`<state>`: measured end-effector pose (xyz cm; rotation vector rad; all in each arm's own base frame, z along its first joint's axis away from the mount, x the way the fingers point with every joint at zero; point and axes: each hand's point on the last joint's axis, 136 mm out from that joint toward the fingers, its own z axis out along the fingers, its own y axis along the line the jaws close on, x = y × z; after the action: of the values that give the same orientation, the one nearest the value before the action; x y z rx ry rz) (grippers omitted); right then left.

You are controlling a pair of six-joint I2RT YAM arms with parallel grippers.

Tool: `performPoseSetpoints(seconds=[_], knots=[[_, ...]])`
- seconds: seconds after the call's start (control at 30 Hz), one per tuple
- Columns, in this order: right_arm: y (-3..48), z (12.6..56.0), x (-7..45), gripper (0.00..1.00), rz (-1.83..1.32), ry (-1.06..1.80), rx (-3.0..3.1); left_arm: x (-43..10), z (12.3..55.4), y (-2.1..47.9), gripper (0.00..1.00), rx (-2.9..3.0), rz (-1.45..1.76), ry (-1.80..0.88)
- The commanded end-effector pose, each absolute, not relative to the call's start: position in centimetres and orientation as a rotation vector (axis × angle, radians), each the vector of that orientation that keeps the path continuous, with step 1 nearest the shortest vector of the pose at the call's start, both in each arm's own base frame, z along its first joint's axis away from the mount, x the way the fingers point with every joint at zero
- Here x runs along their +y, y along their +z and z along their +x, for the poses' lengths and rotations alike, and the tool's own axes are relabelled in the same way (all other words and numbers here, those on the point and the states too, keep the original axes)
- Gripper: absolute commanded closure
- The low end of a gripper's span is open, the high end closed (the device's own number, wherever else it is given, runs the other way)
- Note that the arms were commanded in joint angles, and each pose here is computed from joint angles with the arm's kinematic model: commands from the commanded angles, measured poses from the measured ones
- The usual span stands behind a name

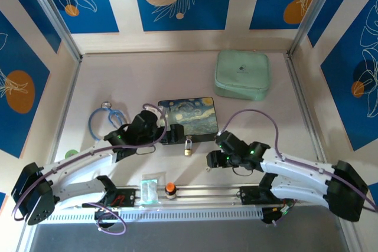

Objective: Unlock the padlock with the key

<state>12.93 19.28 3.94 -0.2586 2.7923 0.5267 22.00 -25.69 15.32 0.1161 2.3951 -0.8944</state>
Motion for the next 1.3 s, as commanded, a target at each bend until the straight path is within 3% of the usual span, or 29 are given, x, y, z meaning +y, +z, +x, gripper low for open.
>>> performPoseSetpoints(seconds=[0.0, 0.3, 0.5, 0.87, 1.27], knots=[[4.0, 13.2, 20.8, 0.41, -0.223, 0.472, 2.765, -26.3, 22.0, 16.7, 0.05, 2.387, 0.082, -0.890], [2.6, 12.0, 22.8, 0.50, -0.323, 0.291, 2.802, -26.1, 21.6, 15.7, 0.06, 2.396, 0.040, -0.891], [1.7, 11.3, 21.1, 0.56, -0.294, 0.069, 2.849, -25.9, 21.4, 14.9, 0.06, 2.410, 0.016, -0.883], [0.5, 10.1, 20.8, 0.64, -0.314, 0.012, 2.883, -26.1, 21.7, 14.6, 0.06, 2.405, -0.002, -0.885], [-0.5, 10.0, 21.9, 0.92, -0.346, 0.237, 2.906, -25.8, 21.7, 14.1, 0.06, 2.408, -0.016, -0.874]])
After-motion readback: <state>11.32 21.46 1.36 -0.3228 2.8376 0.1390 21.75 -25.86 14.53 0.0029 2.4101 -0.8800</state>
